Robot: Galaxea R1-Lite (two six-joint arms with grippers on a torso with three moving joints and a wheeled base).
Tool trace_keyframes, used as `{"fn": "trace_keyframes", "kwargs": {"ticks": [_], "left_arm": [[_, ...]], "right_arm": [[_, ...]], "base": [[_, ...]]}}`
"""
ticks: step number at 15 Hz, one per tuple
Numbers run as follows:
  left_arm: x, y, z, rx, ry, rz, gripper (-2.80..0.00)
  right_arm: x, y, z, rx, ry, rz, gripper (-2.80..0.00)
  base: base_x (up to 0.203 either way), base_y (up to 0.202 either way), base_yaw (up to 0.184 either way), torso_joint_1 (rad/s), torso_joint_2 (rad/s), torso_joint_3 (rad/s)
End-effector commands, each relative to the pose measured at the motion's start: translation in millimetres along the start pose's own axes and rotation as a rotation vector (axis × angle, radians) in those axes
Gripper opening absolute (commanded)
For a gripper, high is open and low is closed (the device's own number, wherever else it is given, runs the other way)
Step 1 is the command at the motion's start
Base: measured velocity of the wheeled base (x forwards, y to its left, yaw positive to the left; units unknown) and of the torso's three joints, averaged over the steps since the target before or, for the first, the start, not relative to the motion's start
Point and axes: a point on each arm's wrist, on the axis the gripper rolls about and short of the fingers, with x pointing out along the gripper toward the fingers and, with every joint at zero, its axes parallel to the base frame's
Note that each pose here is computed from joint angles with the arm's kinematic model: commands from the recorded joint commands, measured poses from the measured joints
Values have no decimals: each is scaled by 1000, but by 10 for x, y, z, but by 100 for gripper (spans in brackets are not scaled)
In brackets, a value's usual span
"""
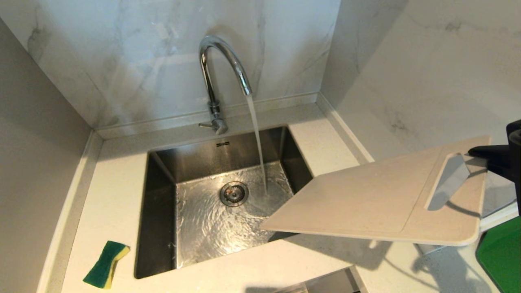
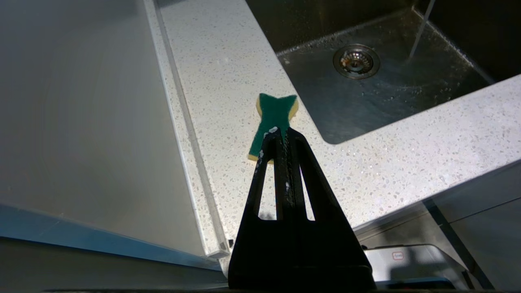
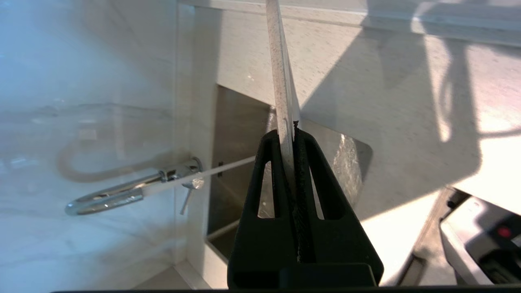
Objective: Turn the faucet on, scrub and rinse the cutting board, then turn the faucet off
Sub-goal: Put down the cutting board
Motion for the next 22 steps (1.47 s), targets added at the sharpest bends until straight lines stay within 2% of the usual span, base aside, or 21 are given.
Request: {"fn": "trace_keyframes", "kwargs": {"ticks": [1,4,8,14,18,22], "left_arm": [[1,-1,-4,0,1,0,-280],[1,-1,-4,0,1,0,-280],[1,-1,-4,0,1,0,-280],[1,-1,-4,0,1,0,-280],[1,-1,-4,2,1,0,-280],[1,-1,-4,0,1,0,-280]], "right_arm": [[-118,-89,-5,5,2,-10,-280],[-162,-248,-39,-1,7,-55,-280],[-282,-384,-43,3,-4,-64,-280],[-222,-807,-177,-17,39,-192,-280],[-183,-945,-239,-15,114,-229,-280],[-79,-1107,-281,-5,124,-321,-280]], "base": [[0,0,0,0,0,0],[0,0,0,0,0,0],[0,0,0,0,0,0],[0,0,0,0,0,0],[0,0,0,0,0,0],[0,0,0,0,0,0]]}}
